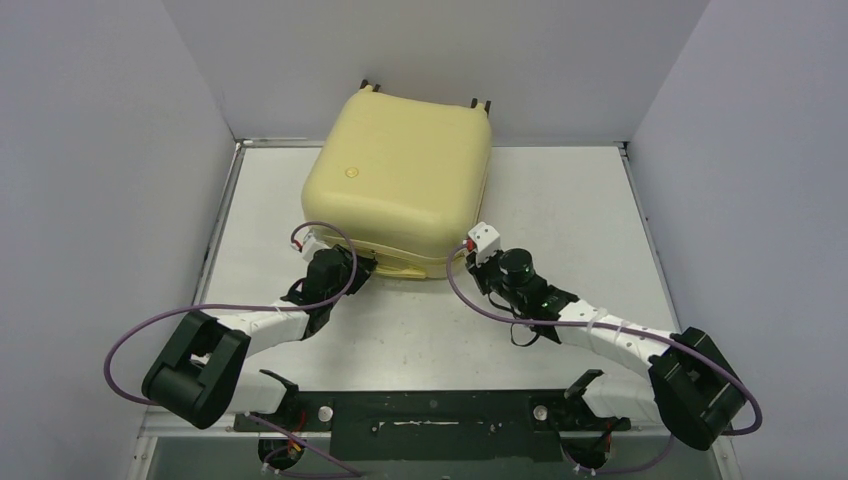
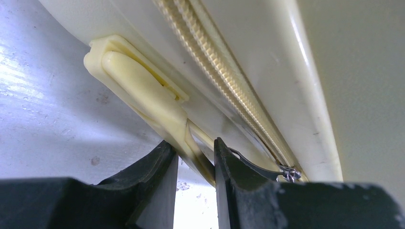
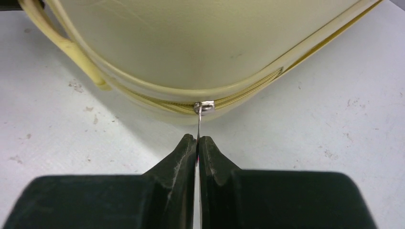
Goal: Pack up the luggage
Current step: Zip the luggage at the center of the board.
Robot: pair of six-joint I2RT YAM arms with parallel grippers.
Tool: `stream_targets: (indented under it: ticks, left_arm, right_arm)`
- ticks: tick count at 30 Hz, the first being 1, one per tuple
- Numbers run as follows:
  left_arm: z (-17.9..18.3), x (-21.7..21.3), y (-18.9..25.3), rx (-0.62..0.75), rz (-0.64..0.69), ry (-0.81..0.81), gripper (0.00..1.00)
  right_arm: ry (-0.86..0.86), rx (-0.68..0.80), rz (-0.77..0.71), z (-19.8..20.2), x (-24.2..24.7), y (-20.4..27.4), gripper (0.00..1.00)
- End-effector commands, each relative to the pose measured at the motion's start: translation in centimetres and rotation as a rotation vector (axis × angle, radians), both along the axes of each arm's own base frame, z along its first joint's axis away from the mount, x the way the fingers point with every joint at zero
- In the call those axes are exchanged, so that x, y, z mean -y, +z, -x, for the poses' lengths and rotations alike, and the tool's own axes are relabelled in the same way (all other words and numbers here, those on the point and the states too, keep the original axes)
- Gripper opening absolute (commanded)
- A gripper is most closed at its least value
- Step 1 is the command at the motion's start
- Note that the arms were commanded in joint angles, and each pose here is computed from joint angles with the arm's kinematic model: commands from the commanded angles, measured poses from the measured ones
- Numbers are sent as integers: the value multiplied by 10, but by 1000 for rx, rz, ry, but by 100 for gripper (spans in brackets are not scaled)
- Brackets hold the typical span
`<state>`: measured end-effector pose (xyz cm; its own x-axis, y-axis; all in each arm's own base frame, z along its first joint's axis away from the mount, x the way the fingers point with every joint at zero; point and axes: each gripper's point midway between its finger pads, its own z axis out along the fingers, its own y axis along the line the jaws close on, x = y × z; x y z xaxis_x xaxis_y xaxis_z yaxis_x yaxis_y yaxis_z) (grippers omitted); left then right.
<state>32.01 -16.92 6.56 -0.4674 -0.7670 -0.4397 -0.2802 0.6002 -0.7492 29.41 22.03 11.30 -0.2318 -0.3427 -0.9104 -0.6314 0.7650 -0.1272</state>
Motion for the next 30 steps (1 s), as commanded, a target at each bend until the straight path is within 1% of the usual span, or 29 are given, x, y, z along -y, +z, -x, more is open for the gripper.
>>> stream_targets:
  ticks: [1, 7, 10, 12, 16, 22, 25, 30]
  left_arm:
    - [16, -29, -44, -96, -187, -4, 0]
    - [15, -25, -44, -97, -173, -9, 0]
    - [15, -23, -42, -92, -166, -13, 0]
    - [16, -20, -42, -87, -158, -16, 0]
    - [17, -14, -41, -80, -149, -31, 0]
    - [23, -8, -42, -71, -139, -46, 0]
    - [25, -6, -44, -68, -133, -50, 0]
    - [32, -4, -48, -70, -124, -59, 0]
  right_arm:
    - [129, 53, -102, 24, -34, 36, 0]
    - [143, 19, -100, 31, -40, 25, 0]
    - [171, 9, -132, 36, -52, 25, 0]
    - [194, -8, -175, 44, -66, 25, 0]
    - [264, -16, -186, 65, -102, 20, 0]
    - [309, -9, -247, 81, -148, 22, 0]
    - [335, 9, -243, 84, -175, 25, 0]
    - [322, 12, -217, 72, -210, 16, 0]
